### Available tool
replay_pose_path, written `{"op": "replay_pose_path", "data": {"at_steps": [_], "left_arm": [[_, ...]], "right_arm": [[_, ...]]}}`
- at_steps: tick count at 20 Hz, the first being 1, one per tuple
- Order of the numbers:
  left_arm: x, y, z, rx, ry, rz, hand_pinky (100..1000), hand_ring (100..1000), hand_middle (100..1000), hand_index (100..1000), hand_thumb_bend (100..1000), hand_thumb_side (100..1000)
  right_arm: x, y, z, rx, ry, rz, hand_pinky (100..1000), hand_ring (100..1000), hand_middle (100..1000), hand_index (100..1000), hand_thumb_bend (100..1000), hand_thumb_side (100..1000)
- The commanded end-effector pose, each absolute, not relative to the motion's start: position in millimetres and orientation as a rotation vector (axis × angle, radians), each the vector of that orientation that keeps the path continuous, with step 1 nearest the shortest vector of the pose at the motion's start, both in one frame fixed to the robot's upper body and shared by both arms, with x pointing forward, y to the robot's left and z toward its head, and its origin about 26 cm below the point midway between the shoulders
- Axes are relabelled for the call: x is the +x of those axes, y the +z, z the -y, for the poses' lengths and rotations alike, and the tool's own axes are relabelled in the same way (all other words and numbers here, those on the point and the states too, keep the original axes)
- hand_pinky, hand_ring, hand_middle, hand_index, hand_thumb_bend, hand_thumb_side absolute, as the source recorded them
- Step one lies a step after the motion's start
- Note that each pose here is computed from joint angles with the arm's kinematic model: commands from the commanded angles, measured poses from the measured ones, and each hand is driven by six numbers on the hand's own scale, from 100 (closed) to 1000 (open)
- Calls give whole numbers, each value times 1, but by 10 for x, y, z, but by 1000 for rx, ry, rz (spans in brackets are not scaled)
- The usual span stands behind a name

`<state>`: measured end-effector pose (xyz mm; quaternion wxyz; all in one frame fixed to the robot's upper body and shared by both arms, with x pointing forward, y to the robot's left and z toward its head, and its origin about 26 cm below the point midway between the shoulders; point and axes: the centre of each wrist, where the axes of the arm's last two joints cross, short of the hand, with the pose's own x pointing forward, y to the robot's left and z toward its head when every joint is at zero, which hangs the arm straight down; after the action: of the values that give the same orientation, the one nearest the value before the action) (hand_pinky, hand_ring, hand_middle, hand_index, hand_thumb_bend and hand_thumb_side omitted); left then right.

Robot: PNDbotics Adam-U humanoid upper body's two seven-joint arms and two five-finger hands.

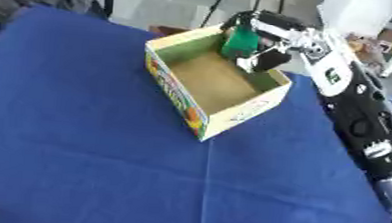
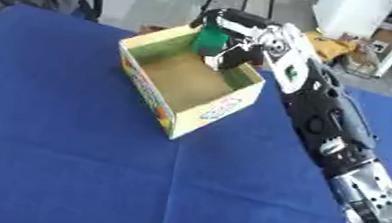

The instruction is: Pick up objects on the table and place them in the box.

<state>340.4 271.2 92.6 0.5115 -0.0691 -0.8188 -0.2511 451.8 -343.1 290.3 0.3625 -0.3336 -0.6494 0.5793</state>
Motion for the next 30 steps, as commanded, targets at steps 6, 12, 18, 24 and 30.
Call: {"op": "replay_pose_path", "data": {"at_steps": [6, 12, 18, 24, 30], "left_arm": [[3418, 1040, -2658, -186, -631, 2006, 632, 546, 547, 664, 364, 1000], [3420, 1043, -2648, -189, -636, 2007, 633, 546, 546, 664, 364, 1000], [3423, 1048, -2640, -190, -639, 2007, 634, 546, 546, 663, 366, 1000], [3426, 1048, -2629, -193, -644, 2007, 634, 546, 546, 663, 367, 1000], [3424, 1047, -2630, -193, -642, 2007, 635, 546, 546, 663, 368, 1000]], "right_arm": [[4556, 2912, 3368, -959, 1473, 1717, 414, 478, 886, 909, 100, 262], [4597, 2833, 3286, -976, 1496, 1721, 470, 516, 890, 909, 100, 224], [4626, 2751, 3226, -961, 1539, 1698, 498, 546, 899, 920, 100, 158], [4652, 2668, 3168, -941, 1570, 1675, 513, 563, 901, 921, 100, 196], [4672, 2596, 3138, -928, 1591, 1651, 529, 607, 904, 932, 100, 212]]}}
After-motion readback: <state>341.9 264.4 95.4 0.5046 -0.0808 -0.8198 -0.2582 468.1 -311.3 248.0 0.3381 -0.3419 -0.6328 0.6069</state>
